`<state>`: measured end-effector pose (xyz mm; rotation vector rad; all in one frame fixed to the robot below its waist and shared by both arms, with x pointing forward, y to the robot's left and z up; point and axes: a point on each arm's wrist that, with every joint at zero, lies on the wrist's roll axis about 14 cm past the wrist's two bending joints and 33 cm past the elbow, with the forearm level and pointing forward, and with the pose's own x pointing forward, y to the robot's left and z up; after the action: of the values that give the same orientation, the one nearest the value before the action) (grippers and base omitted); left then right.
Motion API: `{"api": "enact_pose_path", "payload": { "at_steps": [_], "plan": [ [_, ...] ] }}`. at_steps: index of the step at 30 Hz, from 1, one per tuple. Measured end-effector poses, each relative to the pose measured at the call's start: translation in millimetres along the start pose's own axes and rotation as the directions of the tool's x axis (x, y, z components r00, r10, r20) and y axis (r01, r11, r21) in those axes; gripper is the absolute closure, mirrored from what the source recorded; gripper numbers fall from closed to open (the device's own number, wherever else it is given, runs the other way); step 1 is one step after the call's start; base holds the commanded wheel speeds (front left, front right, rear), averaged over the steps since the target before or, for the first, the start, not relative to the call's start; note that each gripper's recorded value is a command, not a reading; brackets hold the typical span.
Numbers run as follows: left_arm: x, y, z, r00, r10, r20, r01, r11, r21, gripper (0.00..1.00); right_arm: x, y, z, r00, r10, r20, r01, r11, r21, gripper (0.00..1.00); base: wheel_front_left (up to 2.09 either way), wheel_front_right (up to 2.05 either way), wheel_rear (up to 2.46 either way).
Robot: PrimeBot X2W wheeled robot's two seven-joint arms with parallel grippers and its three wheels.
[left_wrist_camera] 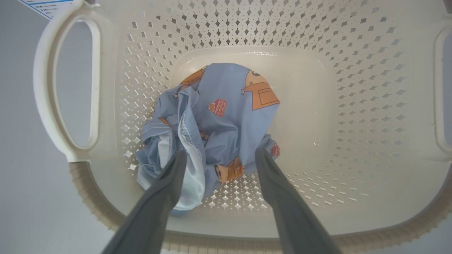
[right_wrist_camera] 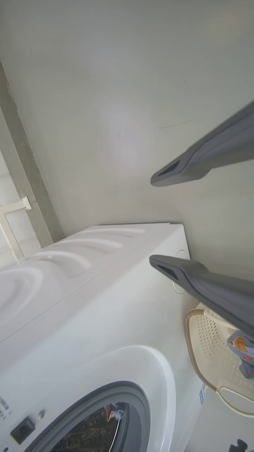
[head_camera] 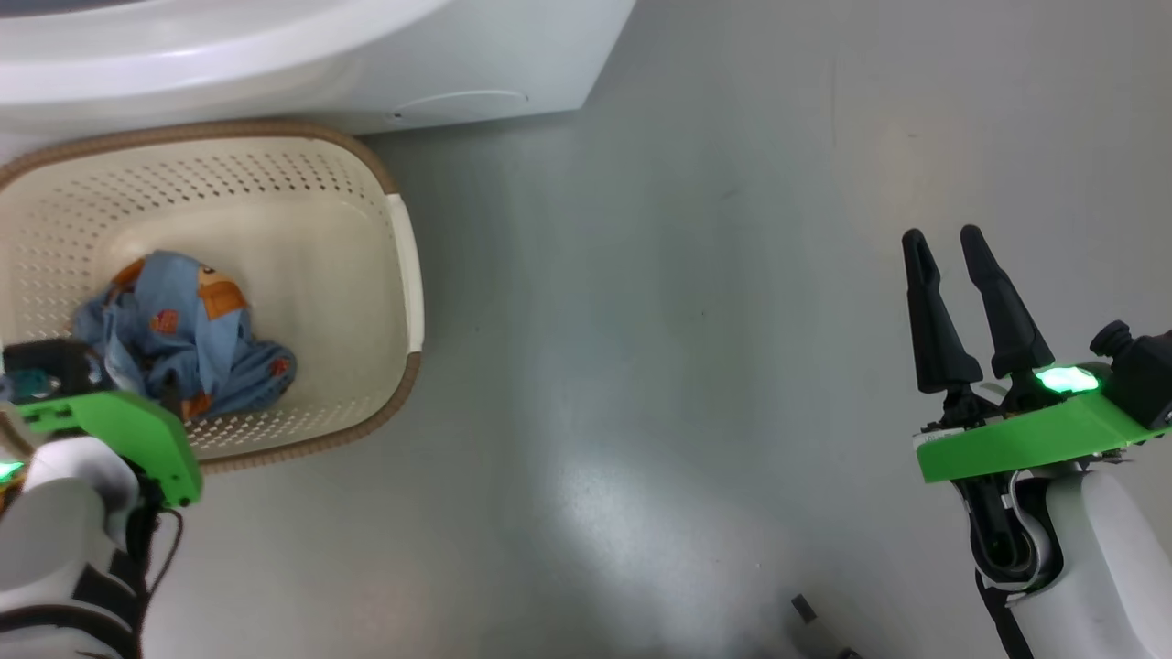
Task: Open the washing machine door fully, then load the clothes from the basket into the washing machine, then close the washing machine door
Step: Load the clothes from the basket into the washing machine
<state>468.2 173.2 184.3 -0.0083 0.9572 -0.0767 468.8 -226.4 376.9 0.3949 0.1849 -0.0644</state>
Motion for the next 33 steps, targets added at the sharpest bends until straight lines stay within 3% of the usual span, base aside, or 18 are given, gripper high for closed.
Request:
{"api": "enact_pose_path", "payload": {
  "at_steps": [31,32,33],
  "plan": [
    [59,7,-31,0.967,0.024,-0.253,-0.001,0.996,0.089,0.00,22,-11,-41,0.997,-0.014,-0.074,0.014,1.000,-0.002,0.00,0.00,0.00,0.00],
    [61,7,-35,0.963,0.025,-0.269,0.004,0.995,0.104,0.39,24,-10,-40,0.998,-0.010,-0.069,0.009,1.000,-0.002,0.00,0.00,0.00,0.00],
    [61,7,-36,0.961,0.026,-0.276,0.004,0.994,0.109,0.53,25,-10,-40,0.998,-0.008,-0.068,0.008,1.000,-0.003,0.00,0.00,0.00,0.00]
  ]
}}
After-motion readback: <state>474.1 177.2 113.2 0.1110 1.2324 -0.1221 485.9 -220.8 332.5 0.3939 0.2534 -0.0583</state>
